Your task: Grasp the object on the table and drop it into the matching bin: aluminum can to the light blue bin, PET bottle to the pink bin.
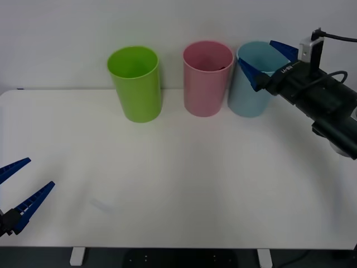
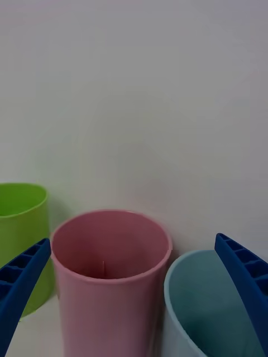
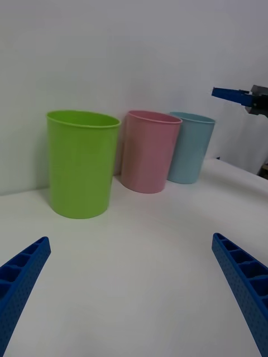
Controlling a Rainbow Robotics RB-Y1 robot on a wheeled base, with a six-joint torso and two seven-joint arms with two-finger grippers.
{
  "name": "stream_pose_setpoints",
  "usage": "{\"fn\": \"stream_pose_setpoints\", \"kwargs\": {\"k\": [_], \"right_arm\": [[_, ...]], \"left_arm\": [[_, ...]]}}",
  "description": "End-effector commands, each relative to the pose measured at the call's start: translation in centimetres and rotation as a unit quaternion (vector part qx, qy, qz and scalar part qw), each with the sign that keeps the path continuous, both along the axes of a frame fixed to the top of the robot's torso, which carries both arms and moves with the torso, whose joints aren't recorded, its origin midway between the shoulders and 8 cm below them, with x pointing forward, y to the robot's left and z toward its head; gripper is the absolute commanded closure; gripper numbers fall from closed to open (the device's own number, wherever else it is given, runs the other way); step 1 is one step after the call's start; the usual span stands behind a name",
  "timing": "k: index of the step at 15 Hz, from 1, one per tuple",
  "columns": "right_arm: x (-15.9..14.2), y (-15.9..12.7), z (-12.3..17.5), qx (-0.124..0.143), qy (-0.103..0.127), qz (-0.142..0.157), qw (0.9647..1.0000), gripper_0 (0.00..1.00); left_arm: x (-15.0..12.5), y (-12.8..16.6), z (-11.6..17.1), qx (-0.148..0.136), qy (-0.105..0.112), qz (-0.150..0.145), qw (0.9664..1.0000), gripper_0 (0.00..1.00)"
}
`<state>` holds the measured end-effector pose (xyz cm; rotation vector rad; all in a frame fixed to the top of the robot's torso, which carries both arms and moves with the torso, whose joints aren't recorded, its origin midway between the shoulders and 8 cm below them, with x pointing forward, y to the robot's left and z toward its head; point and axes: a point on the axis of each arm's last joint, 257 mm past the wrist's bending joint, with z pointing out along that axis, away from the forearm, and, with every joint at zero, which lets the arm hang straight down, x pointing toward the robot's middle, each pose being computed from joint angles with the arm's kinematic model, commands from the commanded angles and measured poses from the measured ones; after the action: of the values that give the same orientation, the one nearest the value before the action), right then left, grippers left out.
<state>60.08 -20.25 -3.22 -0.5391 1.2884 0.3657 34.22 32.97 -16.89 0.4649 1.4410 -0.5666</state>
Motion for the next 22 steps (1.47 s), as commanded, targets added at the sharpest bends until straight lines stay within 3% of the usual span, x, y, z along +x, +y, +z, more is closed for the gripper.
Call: {"fn": "stream_pose_setpoints", "kwargs": {"k": [1,7,13,22], "right_arm": [[-2.7,-2.3,-1.3,-0.014,0.002,0.002,0.9999,0.00],[-7.4,-6.9,-3.5,-0.055,0.001,0.030,0.9980,0.00],[-11.5,-10.5,-6.8,-0.084,0.018,0.038,0.9955,0.00],[-16.0,-11.6,-10.7,-0.117,0.026,0.056,0.9912,0.00]], "left_arm": [[0.0,0.0,0.0,0.000,0.000,0.000,1.0000,0.00],[0.0,0.0,0.0,0.000,0.000,0.000,1.0000,0.00],[0.0,0.0,0.0,0.000,0.000,0.000,1.0000,0.00],[0.0,0.0,0.0,0.000,0.000,0.000,1.0000,0.00]]}}
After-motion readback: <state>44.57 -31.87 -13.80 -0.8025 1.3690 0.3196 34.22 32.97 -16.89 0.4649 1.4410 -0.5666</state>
